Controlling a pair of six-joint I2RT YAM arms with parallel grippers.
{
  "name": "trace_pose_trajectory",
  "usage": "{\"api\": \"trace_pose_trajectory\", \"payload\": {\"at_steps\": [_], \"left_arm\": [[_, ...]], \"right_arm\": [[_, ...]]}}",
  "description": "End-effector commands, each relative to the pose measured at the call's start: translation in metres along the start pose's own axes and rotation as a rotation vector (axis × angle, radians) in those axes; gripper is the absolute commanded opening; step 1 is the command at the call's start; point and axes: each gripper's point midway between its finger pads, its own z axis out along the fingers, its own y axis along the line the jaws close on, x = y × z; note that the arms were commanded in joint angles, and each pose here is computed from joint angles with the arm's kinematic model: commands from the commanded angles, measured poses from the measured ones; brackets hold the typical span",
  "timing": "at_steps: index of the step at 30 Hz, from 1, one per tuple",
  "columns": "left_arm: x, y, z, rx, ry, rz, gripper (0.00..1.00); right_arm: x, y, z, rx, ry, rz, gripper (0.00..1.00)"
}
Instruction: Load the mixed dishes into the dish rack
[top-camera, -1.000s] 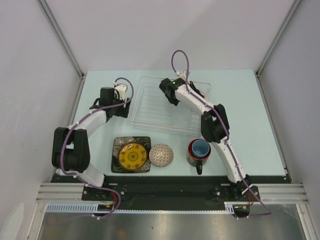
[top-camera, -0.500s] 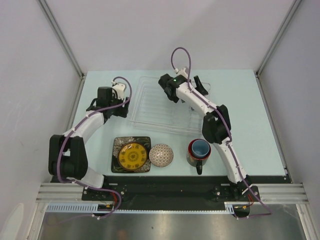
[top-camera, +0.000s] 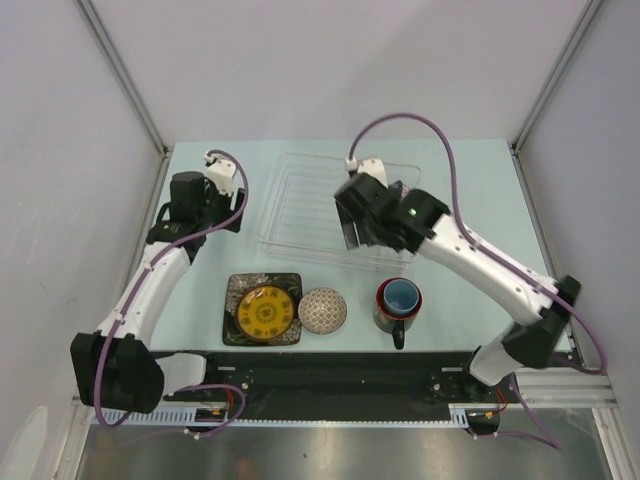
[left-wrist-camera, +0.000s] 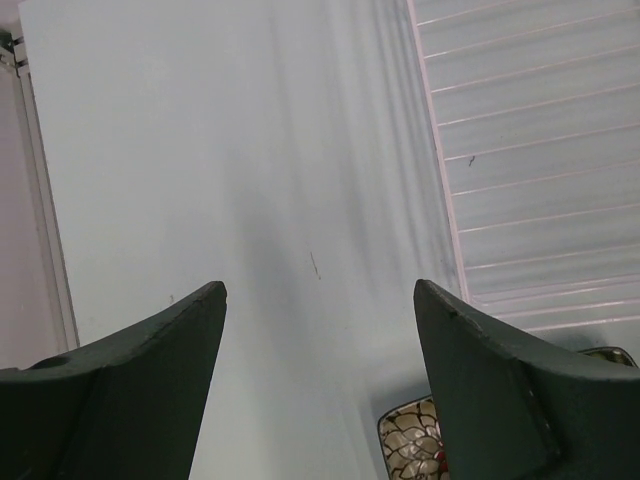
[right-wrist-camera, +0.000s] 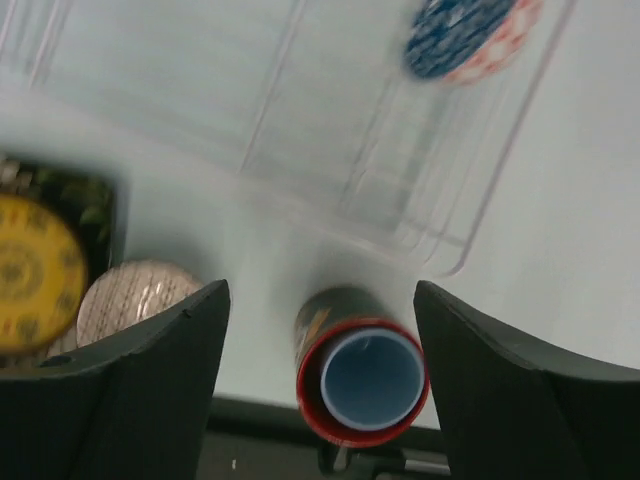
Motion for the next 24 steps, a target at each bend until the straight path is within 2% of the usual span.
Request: {"api": "trace_pose_trajectory", "payload": {"at_steps": [1, 3, 10, 15, 24], "left_arm": [[-0.001, 0.000, -0.017, -0.011, -0.009, 0.013, 0.81], [-0.003, -0.002, -0.020, -0.008, -0.023, 0.003, 0.81], [-0.007, -0.014, -0.027, 0.014, -0.023, -0.018, 0.81], [-0.006, -0.009, -0.038, -0.014, -0.035, 0.006, 0.81], [-0.005, -0.007, -0.046, -0.031, -0.048, 0.017, 0.82]], "right_arm": [[0.077, 0.047, -0.022, -0.372, 0.247, 0.059, 0.77], [0.103, 0.054, -0.030, -0.427, 0.332, 0.054, 0.75], [0.128, 0.113, -0.040, -0.609, 0.423, 0.004, 0.73], [0.156, 0.123, -0.012, -0.562, 0.513, -0.029, 0.71], [0.180, 0.120, 0.024, -0.481, 0.514, -0.056, 0.70]]}}
